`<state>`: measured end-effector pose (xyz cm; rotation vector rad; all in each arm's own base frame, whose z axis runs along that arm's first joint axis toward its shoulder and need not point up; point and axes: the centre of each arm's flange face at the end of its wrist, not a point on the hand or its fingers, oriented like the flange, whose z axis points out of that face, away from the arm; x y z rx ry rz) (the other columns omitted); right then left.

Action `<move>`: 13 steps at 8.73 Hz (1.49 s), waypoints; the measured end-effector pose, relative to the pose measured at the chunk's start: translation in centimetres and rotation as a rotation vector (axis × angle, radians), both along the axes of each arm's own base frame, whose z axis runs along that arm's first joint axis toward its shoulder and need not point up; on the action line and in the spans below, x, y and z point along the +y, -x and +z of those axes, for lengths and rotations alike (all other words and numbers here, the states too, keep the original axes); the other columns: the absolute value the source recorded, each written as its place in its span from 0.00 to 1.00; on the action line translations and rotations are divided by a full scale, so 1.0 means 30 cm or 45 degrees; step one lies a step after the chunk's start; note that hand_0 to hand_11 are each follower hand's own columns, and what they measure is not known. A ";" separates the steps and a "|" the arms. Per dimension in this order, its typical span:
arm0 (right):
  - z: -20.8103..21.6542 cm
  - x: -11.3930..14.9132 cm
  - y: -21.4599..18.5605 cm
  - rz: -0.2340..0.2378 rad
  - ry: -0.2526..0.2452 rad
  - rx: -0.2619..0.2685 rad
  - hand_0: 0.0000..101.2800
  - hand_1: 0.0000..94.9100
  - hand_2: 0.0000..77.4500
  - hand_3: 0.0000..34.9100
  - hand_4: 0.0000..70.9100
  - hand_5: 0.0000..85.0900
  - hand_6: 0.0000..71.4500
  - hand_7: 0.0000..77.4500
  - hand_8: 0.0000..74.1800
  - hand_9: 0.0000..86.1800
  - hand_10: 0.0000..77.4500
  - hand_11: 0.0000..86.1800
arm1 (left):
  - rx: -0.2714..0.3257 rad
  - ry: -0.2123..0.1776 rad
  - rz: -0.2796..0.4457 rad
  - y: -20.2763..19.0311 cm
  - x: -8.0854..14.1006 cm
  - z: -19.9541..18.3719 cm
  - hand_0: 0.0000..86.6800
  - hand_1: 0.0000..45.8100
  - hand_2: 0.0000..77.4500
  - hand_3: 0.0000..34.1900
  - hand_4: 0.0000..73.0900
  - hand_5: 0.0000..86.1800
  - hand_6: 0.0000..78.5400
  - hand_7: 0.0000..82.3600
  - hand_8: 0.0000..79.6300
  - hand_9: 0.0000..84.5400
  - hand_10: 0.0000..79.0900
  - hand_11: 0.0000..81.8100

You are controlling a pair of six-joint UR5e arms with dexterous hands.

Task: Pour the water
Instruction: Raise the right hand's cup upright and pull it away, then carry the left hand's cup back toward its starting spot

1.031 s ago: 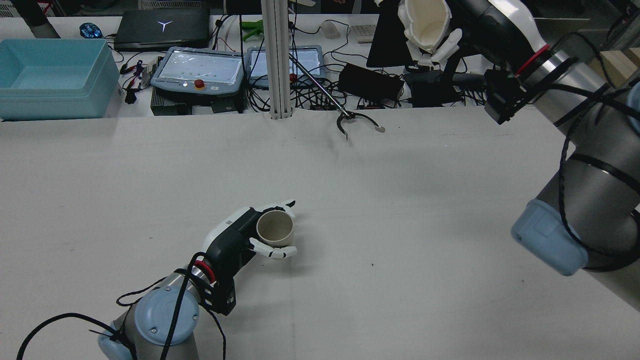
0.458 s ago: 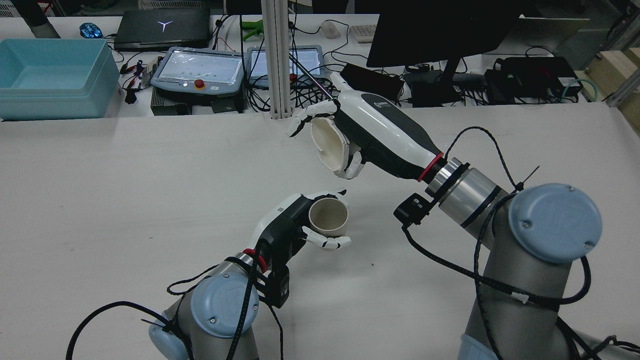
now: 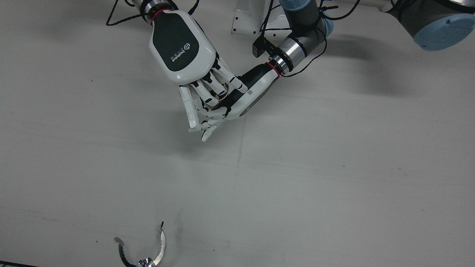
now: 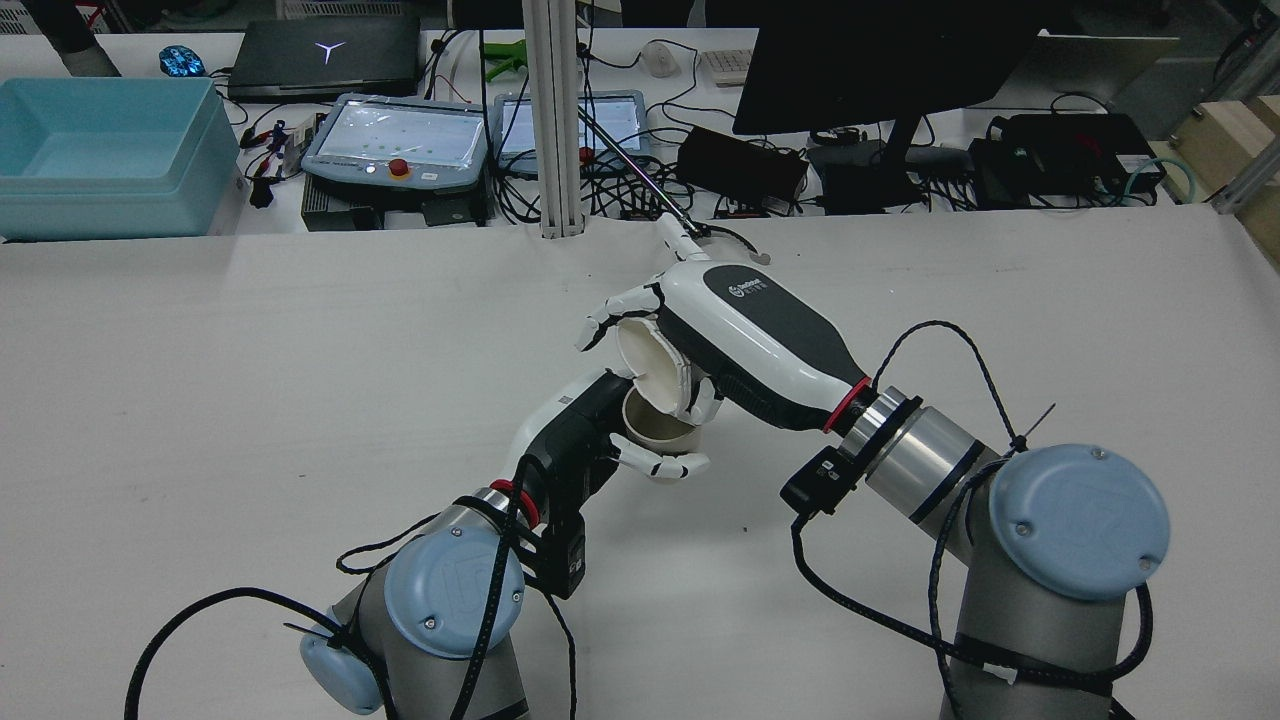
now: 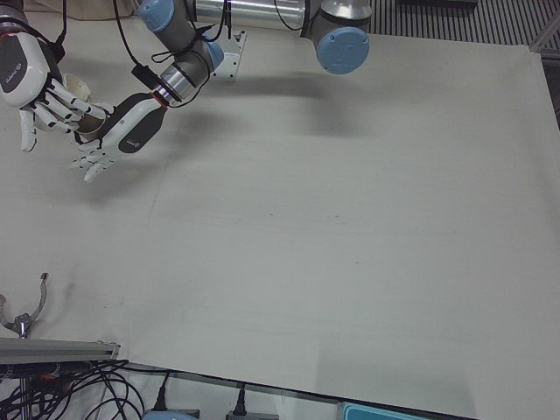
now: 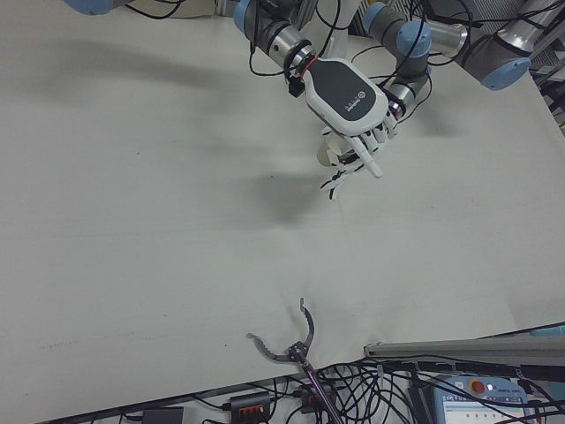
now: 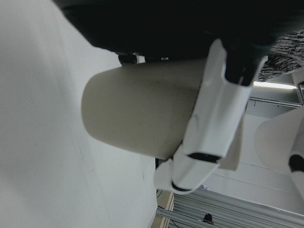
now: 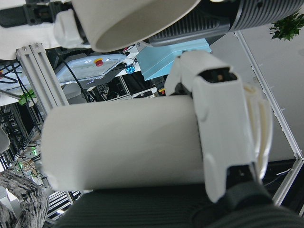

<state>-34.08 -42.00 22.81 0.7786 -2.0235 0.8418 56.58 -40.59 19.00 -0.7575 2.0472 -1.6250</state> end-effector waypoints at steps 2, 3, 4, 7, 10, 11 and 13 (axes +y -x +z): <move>-0.028 -0.030 -0.173 0.067 -0.009 -0.093 0.79 0.18 0.74 0.35 0.48 0.28 0.79 0.73 0.50 0.56 0.01 0.01 | 0.006 0.002 -0.021 0.026 -0.029 0.006 0.92 0.69 0.38 0.00 0.49 0.58 0.17 0.13 0.02 0.01 0.03 0.11; -0.007 -0.066 -0.300 0.085 0.034 -0.195 0.79 0.19 0.74 0.35 0.45 0.29 0.79 0.74 0.50 0.58 0.01 0.01 | 0.014 0.013 -0.031 0.049 -0.046 0.034 0.92 0.68 0.38 0.00 0.49 0.58 0.17 0.15 0.02 0.01 0.03 0.11; 0.068 -0.115 -0.441 0.100 0.124 -0.313 0.79 0.20 0.75 0.35 0.43 0.30 0.78 0.75 0.50 0.58 0.01 0.08 | 0.021 0.029 -0.034 0.080 -0.051 0.097 0.93 0.68 0.38 0.00 0.49 0.58 0.17 0.15 0.02 0.01 0.05 0.13; 0.405 -0.301 -1.004 0.211 0.341 -0.663 0.79 0.20 0.75 0.36 0.35 0.30 0.79 0.76 0.53 0.61 0.07 0.16 | -0.005 0.048 -0.077 0.361 -0.138 0.457 0.93 0.68 0.39 0.00 0.49 0.58 0.17 0.15 0.03 0.01 0.05 0.12; 0.921 -0.399 -1.331 0.119 0.422 -0.906 0.79 0.20 0.75 0.35 0.20 0.31 0.81 0.80 0.64 0.71 0.20 0.33 | -0.061 0.051 -0.163 0.715 -0.227 0.927 0.93 0.67 0.39 0.00 0.50 0.58 0.17 0.14 0.04 0.01 0.05 0.12; 1.110 -0.371 -1.364 0.086 0.459 -0.936 0.79 0.18 0.76 0.35 0.19 0.31 0.83 0.80 0.66 0.72 0.22 0.34 | -0.081 0.057 -0.203 0.820 -0.226 1.069 0.93 0.67 0.39 0.00 0.50 0.58 0.19 0.16 0.03 0.01 0.06 0.15; 1.505 -0.300 -1.382 0.056 0.545 -0.966 0.79 0.17 0.77 0.35 0.20 0.31 0.86 0.81 0.69 0.73 0.24 0.37 | -0.127 0.040 -0.275 1.011 -0.247 1.282 0.93 0.65 0.40 0.00 0.50 0.58 0.19 0.16 0.04 0.01 0.06 0.15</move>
